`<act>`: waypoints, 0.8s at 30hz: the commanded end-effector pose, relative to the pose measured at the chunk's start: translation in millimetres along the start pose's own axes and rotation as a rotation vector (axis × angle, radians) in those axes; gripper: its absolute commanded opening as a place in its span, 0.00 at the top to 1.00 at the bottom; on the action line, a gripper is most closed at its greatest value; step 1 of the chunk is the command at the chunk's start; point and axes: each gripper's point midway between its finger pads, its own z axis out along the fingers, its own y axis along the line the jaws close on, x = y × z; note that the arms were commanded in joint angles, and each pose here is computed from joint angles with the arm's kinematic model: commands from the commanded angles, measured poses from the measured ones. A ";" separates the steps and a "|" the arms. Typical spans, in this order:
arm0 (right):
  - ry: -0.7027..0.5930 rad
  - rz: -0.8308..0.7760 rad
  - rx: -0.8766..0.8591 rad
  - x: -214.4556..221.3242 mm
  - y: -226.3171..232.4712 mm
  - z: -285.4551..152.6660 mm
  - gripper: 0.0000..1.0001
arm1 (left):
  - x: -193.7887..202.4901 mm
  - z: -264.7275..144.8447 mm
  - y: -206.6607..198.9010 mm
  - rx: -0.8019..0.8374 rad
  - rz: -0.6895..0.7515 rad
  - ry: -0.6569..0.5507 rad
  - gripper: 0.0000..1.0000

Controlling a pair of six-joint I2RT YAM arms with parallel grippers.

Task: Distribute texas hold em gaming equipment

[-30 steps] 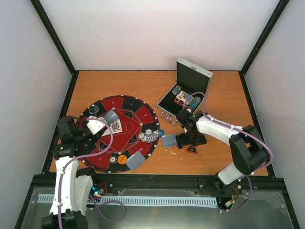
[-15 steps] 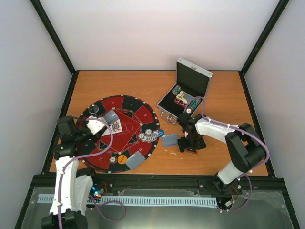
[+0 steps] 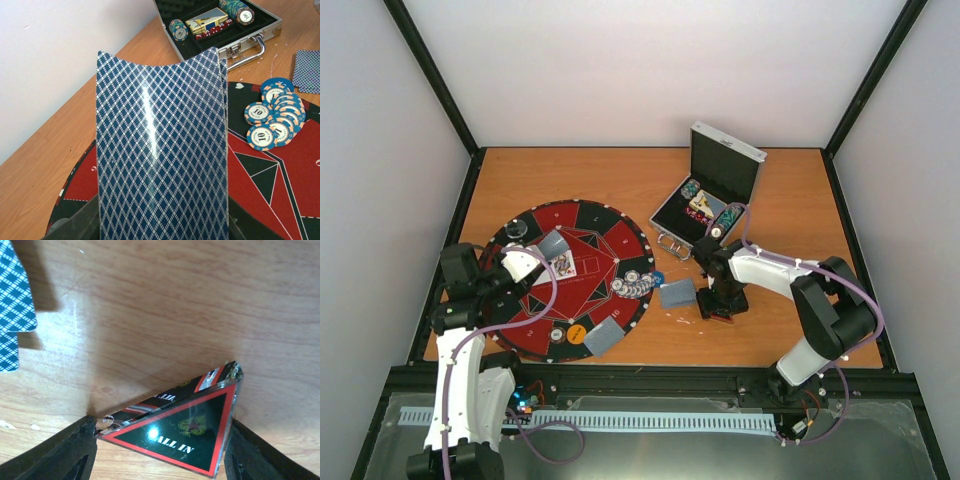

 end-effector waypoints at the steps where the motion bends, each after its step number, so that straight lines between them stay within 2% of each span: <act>1: 0.013 0.012 0.024 -1.9 -5.3 4.5 0.34 | -13.3 -4.2 3.8 -0.011 0.025 -0.041 0.62; 4: 0.008 0.008 0.026 -2.8 -5.4 0.4 0.39 | -12.8 -4.0 3.3 -0.009 0.022 -0.041 0.62; 9: -0.002 -0.003 0.032 -4.6 -6.1 -6.5 0.41 | -13.6 -3.8 3.9 -0.011 0.024 -0.046 0.62; 15: -0.008 -0.003 0.005 -9.6 0.3 -5.2 0.23 | -12.6 -3.5 3.4 -0.009 0.019 -0.045 0.62; 21: -0.016 -0.001 0.011 -17.4 1.4 -3.7 0.22 | -13.4 -3.9 4.4 -0.013 0.021 -0.043 0.62; 24: -0.006 0.002 0.023 -14.3 -1.3 -1.1 0.26 | -12.5 -3.8 3.9 -0.012 0.020 -0.041 0.62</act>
